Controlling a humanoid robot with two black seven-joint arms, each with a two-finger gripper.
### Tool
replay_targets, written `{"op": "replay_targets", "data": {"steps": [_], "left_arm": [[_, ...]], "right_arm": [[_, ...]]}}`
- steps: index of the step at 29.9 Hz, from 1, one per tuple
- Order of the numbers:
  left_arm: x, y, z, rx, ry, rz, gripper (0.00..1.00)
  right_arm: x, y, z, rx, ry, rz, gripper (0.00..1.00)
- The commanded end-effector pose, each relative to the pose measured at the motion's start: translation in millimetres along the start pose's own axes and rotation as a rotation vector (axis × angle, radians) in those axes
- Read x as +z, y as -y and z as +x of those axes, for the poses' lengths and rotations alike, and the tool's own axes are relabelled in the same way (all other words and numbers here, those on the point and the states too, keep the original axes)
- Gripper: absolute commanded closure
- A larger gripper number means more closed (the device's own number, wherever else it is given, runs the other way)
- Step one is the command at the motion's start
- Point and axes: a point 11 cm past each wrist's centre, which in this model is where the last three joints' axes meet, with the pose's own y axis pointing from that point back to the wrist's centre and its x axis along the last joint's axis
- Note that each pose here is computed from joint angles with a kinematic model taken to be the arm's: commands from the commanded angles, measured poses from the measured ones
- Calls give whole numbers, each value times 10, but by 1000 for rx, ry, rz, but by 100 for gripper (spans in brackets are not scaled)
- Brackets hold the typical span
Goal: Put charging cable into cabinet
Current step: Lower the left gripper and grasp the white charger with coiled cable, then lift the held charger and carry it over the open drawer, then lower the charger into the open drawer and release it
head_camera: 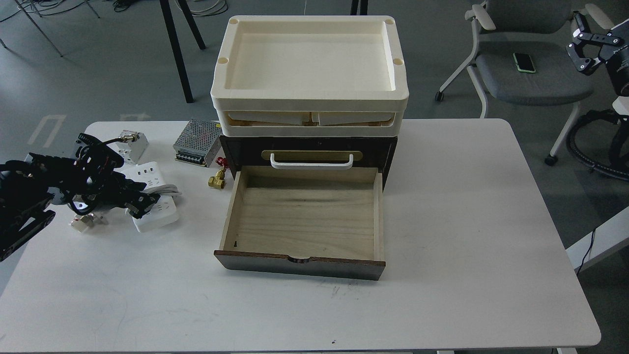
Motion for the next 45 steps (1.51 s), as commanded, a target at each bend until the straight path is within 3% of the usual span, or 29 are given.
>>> {"op": "replay_targets", "data": {"steps": [1, 9, 20, 27, 33, 38, 41, 45], "left_arm": [[2, -6, 3, 0, 8, -1, 90], [34, -94, 197, 77, -44, -35, 96], [282, -1297, 485, 190, -152, -218, 96], [964, -1765, 615, 286, -311, -485, 96], [1566, -1534, 998, 359, -453, -771, 96], [2061, -1083, 1272, 366, -491, -930, 96], [2119, -802, 1276, 351, -541, -930, 96], [1800, -410, 1107, 317, -623, -804, 95]], "right_arm": [[24, -25, 26, 6, 0, -5, 0], [30, -37, 39, 8, -2, -8, 0], [14, -74, 95, 20, -10, -11, 0], [35, -116, 144, 31, -14, -18, 0], [49, -126, 149, 32, -14, -22, 0], [55, -133, 158, 34, -16, -24, 0], [84, -160, 181, 39, -15, -31, 0], [59, -193, 230, 49, -23, -31, 0]]}}
